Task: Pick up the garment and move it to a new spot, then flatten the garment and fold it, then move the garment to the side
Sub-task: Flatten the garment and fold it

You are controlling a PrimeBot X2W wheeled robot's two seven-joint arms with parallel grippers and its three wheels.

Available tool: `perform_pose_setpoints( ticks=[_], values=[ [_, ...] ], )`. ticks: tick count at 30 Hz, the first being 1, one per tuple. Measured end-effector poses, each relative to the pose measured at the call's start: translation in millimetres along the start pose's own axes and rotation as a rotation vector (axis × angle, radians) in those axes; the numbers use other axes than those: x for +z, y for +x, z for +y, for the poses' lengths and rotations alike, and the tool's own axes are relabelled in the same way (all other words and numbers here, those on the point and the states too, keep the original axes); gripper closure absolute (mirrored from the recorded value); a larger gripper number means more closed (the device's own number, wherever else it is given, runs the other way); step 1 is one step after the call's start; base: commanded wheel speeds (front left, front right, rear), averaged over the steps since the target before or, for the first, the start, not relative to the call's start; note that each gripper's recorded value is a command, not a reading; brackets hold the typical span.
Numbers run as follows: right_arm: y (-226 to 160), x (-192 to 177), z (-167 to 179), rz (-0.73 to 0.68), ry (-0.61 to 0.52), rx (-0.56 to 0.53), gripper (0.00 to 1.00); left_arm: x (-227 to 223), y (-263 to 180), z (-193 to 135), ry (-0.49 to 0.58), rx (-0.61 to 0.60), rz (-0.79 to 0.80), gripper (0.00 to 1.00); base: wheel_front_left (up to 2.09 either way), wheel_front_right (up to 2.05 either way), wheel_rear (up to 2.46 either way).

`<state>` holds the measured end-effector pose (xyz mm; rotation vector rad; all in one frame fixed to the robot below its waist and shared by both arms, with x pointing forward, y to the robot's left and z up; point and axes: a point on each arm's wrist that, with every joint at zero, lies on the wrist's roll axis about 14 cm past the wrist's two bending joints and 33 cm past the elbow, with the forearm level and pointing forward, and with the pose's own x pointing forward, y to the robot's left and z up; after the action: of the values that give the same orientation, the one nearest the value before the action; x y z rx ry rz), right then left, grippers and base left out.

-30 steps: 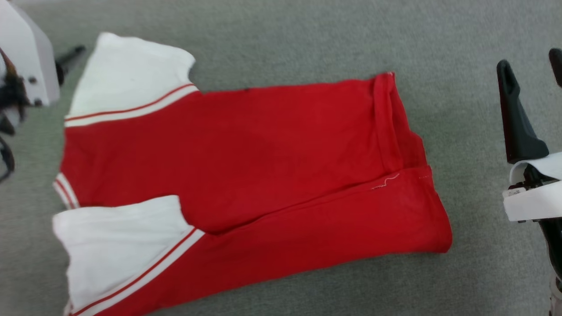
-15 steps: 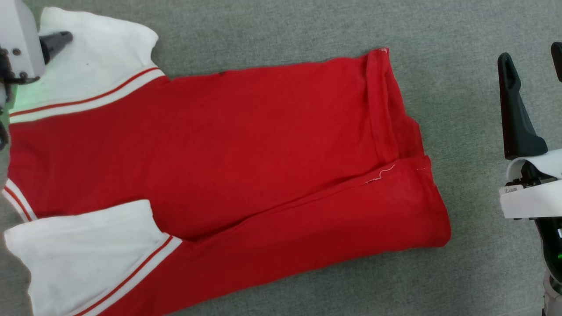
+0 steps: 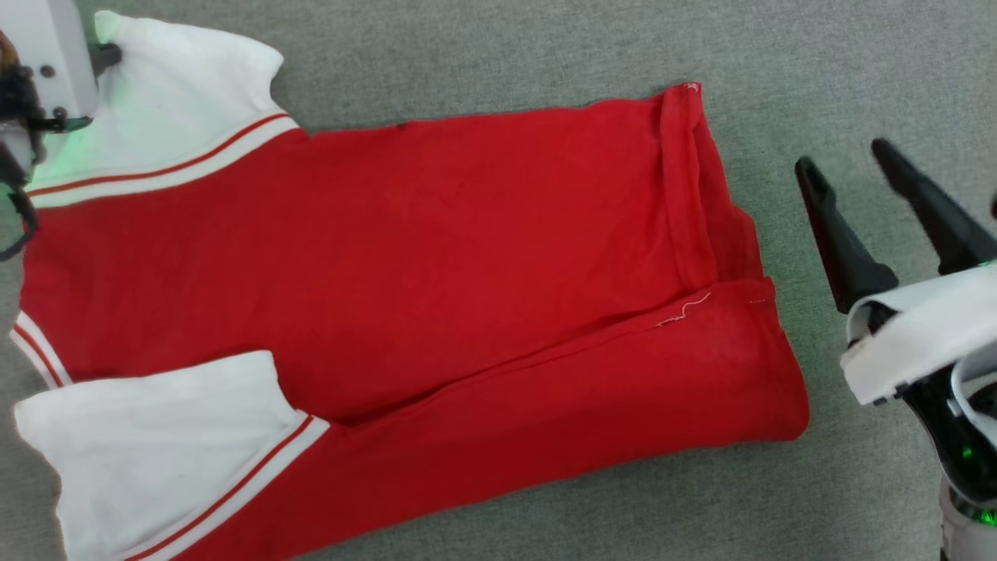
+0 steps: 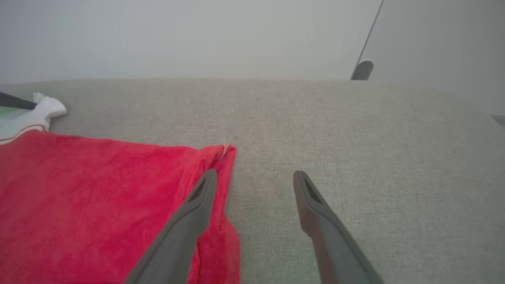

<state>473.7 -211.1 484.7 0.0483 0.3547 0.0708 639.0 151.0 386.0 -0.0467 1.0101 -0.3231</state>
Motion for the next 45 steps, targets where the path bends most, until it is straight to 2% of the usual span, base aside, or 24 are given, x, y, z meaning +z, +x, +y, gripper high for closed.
perform_pose_setpoints(
  ticks=[11, 21, 22, 23, 24, 25, 34, 45],
  values=[
    [43.8, -17.7, 9.5, 0.306, -0.012, 0.034, 0.00, 0.7, -2.3, -0.3, -0.007, -0.003, -0.005, 1.00, 0.00, 0.00, 0.00],
    [72.9, -55.7, 35.5, 0.584, -0.036, 0.106, 0.00, 1.3, -2.2, 2.1, -0.006, -0.004, -0.012, 1.00, 0.00, 0.00, 0.00],
    [74.4, -57.0, 36.7, 0.601, -0.046, 0.110, 0.04, 1.5, -2.4, 2.9, -0.007, -0.002, -0.014, 1.00, 0.00, 0.00, 0.00],
    [76.2, -57.2, 37.4, 0.610, -0.050, 0.113, 0.52, 1.3, -2.5, 2.8, -0.005, -0.004, -0.014, 1.00, 0.00, 0.00, 0.00],
    [77.5, -58.1, 38.3, 0.621, -0.057, 0.116, 0.87, 1.0, -2.5, 3.2, -0.006, -0.002, -0.015, 1.00, 0.00, 0.00, 0.00],
    [78.4, -58.9, 38.4, 0.631, -0.062, 0.117, 1.00, 0.8, -2.7, 3.5, -0.006, -0.003, -0.015, 1.00, 0.00, 0.00, 0.00],
    [83.0, -47.4, 38.0, 0.587, -0.069, 0.124, 1.00, 13.3, -16.0, 2.3, -0.056, -0.034, -0.109, 1.00, 0.00, 0.00, 0.00],
    [65.0, -26.3, 33.9, 0.473, -0.069, 0.126, 1.00, 41.4, -71.6, -5.8, -0.074, -0.084, -0.254, 1.00, 0.00, 0.00, 0.00]
  ],
)
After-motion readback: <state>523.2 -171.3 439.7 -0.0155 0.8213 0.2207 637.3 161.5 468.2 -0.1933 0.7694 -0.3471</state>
